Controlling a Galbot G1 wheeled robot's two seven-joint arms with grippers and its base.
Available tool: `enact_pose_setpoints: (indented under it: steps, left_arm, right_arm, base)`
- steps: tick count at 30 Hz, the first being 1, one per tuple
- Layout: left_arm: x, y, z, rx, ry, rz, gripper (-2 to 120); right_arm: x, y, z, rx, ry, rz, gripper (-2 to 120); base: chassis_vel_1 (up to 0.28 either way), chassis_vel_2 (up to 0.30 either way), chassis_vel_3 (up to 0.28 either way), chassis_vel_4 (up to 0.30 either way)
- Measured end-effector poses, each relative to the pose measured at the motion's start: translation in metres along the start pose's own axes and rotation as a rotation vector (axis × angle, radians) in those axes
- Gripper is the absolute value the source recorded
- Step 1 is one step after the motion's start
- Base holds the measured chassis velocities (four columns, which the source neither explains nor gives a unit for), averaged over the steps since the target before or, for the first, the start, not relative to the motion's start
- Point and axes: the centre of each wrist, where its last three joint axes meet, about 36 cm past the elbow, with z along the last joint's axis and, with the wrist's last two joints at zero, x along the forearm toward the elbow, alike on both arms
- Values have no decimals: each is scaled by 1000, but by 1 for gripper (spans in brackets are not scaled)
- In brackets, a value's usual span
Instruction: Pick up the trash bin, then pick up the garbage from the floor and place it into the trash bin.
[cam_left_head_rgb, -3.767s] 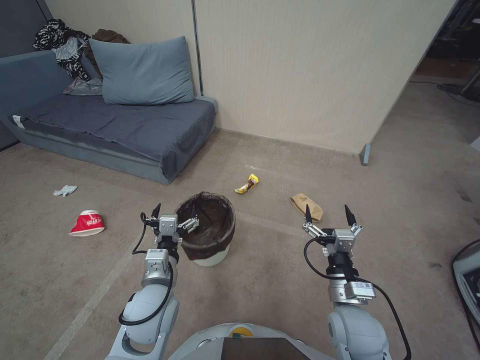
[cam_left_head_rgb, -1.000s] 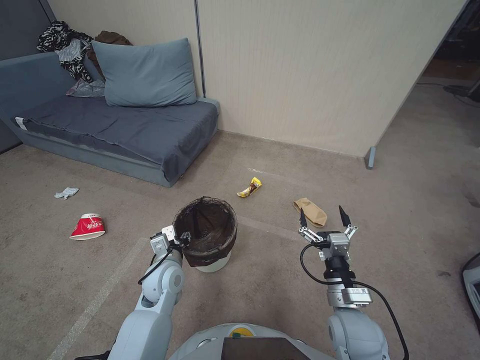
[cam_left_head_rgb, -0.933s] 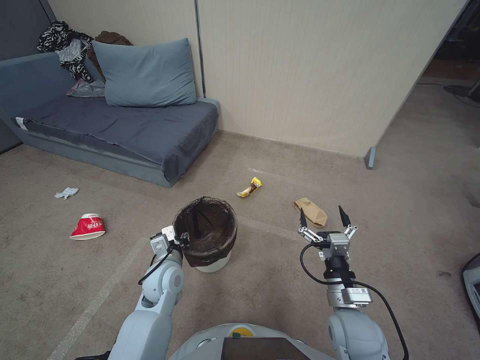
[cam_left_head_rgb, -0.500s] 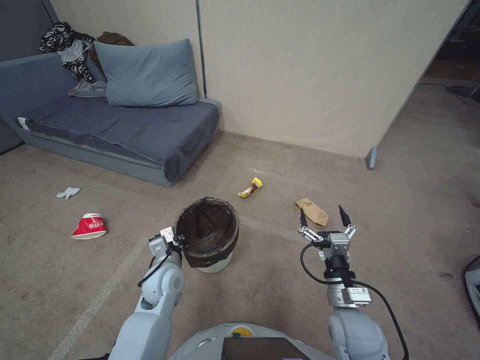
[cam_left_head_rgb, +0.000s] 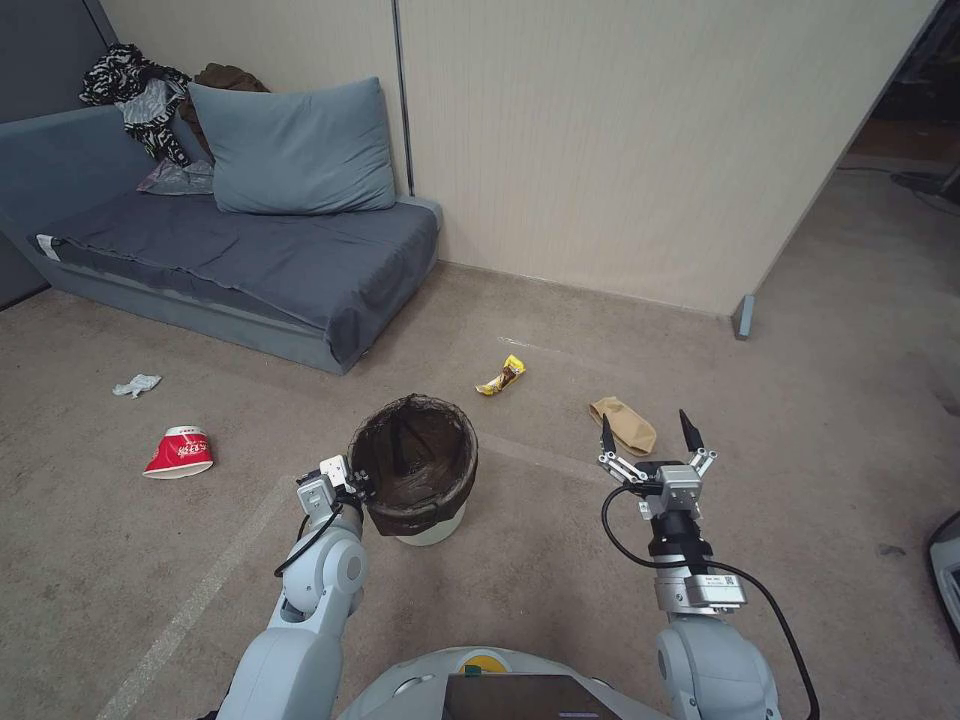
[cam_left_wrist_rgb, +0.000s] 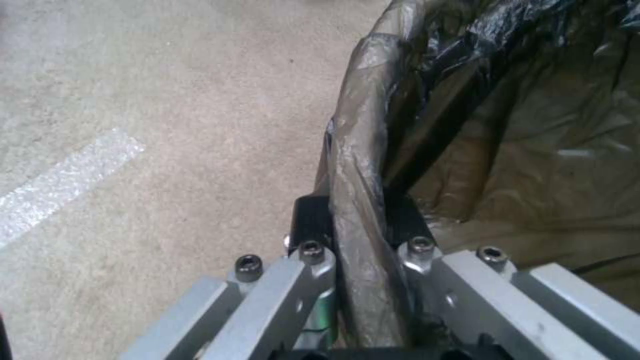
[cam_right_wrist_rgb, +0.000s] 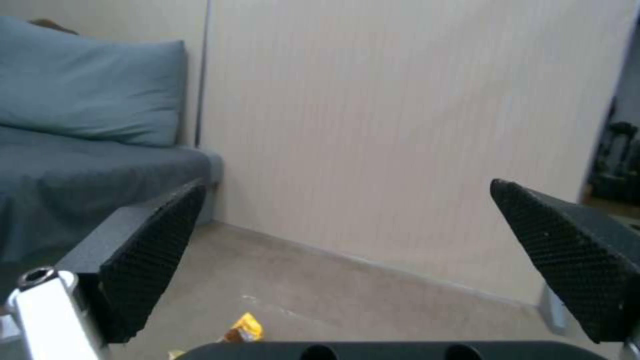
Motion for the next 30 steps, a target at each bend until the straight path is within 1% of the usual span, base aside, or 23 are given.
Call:
enact_pose_setpoints:
  steps: [2, 8, 9, 11, 13, 14, 18, 19, 21, 22, 23, 25, 26, 29, 30]
  left_arm:
    - [5, 0, 0, -13, -27, 0, 5]
    - [24, -3, -4, -48, -98, 18, 5]
    - [24, -3, -4, -48, -98, 18, 5]
    - [45, -6, -13, -73, -178, 38, 3]
    - [59, -7, -20, -96, -246, 46, 3]
    - [59, -7, -20, -96, -246, 46, 3]
    - [79, -9, -28, -119, -369, 65, 3]
    - [79, -9, -28, -119, -369, 65, 3]
    - [85, -10, -28, -132, -412, 67, 3]
    - [86, -10, -27, -150, -442, 58, 3]
    - [86, -10, -27, -150, -442, 58, 3]
    - [89, -9, -25, -186, -502, 47, 3]
    - [89, -9, -25, -186, -502, 47, 3]
    - [94, -10, -26, -207, -552, 75, 3]
    - [94, -10, -26, -207, -552, 75, 3]
  right_arm:
    - [0, -3, -1, -8, -9, -32, 100]
    - [-5, -2, -1, -6, -38, -34, 100]
    - [-5, -2, -1, -6, -38, -34, 100]
    - [-9, -2, -1, 24, -59, -43, 100]
    - [-11, -2, 0, 46, -72, -49, 100]
    - [-11, -2, 0, 46, -72, -49, 100]
    - [-11, 2, 2, 7, -100, -33, 100]
    - [-11, 2, 2, 7, -100, -33, 100]
    - [-11, 3, 2, -3, -107, -23, 100]
    - [-11, 3, 2, -4, -109, -19, 100]
    - [-11, 3, 2, -4, -109, -19, 100]
    - [-12, 3, 0, -6, -116, -12, 100]
    - [-12, 3, 0, -6, -116, -12, 100]
    - [-10, 3, 0, -8, -117, -9, 100]
    - [-10, 3, 0, -8, -117, -9, 100]
  base:
    - [0, 0, 0, 0]
    - [0, 0, 0, 0]
    - [0, 0, 0, 0]
    - [0, 0, 0, 0]
    - [0, 0, 0, 0]
    - [0, 0, 0, 0]
    - [0, 0, 0, 0]
    - [0, 0, 0, 0]
    - [0, 0, 0, 0]
    - [0, 0, 0, 0]
    - [0, 0, 0, 0]
    - [0, 0, 0, 0]
    - [0, 0, 0, 0]
    - [0, 0, 0, 0]
    - [0, 0, 0, 0]
